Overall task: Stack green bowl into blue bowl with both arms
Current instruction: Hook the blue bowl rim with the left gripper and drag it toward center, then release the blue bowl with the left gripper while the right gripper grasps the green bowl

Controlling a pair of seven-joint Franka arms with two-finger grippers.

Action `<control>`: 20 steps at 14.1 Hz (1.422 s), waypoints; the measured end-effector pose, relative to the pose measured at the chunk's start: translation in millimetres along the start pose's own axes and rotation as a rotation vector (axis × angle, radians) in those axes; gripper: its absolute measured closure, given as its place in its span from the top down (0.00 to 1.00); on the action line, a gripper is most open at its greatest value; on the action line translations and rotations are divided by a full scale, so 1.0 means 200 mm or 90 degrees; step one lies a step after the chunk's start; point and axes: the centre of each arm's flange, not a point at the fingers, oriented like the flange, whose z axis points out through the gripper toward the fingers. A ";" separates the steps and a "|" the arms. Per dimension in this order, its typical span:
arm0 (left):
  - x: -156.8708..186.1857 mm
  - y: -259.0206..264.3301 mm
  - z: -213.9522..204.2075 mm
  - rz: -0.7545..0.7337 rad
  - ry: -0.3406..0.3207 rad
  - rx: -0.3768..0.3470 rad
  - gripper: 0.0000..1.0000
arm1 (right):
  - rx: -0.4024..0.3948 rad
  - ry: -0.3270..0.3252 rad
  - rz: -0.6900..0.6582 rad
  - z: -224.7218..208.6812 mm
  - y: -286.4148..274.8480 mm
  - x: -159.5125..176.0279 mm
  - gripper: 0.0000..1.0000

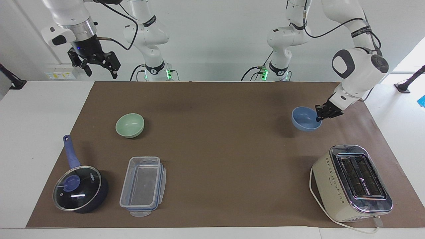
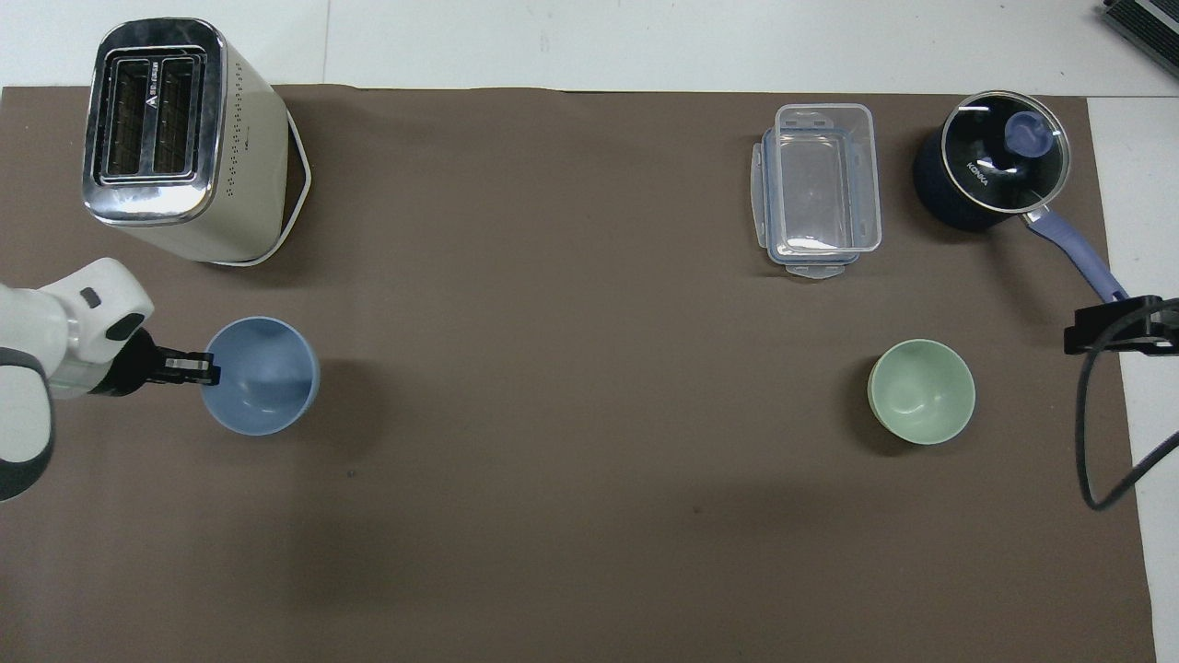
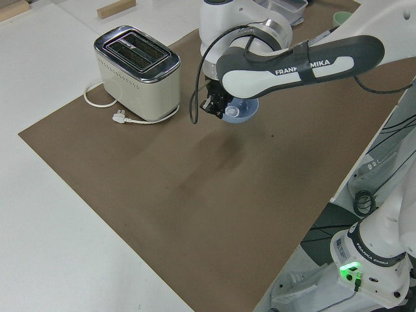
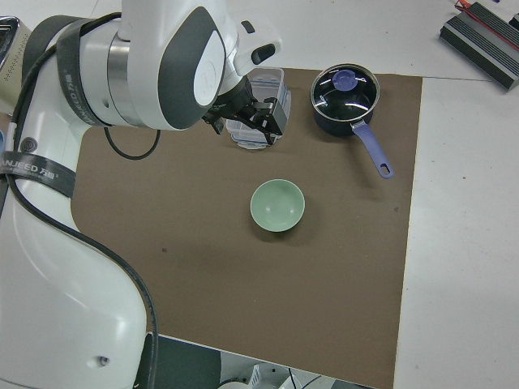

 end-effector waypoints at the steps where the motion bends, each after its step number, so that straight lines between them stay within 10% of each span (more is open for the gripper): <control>1: 0.00 0.16 0.04 -0.012 -0.009 0.002 0.04 | 0.000 -0.003 0.001 0.02 0.01 0.00 1.00; 10: -0.20 1.35 0.45 -0.076 -0.013 0.016 0.04 | 0.000 0.018 -0.069 0.58 0.17 0.13 1.00; 17: -0.30 1.56 0.57 -0.056 -0.011 0.016 0.04 | 0.004 0.020 -0.097 1.29 0.20 0.17 1.00; 20: -0.33 1.57 0.60 -0.049 -0.018 0.021 0.31 | 0.044 0.032 -0.114 1.52 0.21 0.15 1.00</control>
